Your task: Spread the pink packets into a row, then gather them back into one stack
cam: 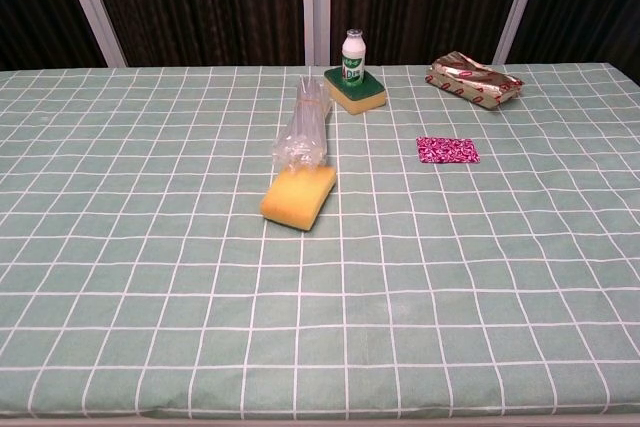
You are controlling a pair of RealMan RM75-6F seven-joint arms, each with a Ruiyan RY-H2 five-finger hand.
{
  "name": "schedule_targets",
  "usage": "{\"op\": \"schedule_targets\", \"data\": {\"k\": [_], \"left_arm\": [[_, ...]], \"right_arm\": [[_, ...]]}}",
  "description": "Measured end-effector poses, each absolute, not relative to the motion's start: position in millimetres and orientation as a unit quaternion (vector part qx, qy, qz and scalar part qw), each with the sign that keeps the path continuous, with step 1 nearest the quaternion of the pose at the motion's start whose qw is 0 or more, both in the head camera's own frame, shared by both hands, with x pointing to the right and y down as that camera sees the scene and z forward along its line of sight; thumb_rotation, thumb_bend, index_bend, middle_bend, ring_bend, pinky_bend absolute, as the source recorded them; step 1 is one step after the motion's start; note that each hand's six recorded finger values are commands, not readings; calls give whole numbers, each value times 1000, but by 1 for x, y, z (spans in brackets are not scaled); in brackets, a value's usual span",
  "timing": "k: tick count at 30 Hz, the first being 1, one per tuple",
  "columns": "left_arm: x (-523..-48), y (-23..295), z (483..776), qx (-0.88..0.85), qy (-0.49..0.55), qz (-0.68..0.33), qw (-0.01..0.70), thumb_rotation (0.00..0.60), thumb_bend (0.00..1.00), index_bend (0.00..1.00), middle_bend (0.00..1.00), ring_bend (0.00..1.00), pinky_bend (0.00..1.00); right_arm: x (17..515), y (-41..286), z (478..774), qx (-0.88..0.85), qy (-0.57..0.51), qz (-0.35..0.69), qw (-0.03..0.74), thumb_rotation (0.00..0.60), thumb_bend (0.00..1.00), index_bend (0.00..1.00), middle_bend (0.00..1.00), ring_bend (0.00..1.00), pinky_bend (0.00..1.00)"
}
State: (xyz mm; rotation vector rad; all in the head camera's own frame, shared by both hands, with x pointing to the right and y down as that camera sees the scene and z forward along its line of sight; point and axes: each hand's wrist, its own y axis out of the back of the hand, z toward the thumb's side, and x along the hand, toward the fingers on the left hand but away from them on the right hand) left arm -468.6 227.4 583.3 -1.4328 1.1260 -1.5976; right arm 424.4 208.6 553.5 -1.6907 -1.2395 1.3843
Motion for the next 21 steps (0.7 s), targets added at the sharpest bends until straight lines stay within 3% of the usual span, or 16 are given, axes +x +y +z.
{"op": "schedule_targets", "data": {"k": [6, 13, 21], "left_arm": [[-470, 232, 585, -552, 434, -623, 345, 600, 126, 268, 180, 153, 165], [-472, 234, 587, -549, 432, -630, 339, 600, 127, 268, 180, 153, 165], [-472, 232, 587, -546, 429, -634, 340, 600, 126, 268, 180, 153, 165]], "right_arm": [[410, 186, 579, -662, -422, 544, 295, 556, 260, 159, 63, 0, 0], [380, 143, 635, -701, -357, 562, 256, 519, 434, 233, 37, 0, 0], [344, 94, 718, -717, -297, 589, 226, 384, 466, 234, 7, 0, 0]]}}
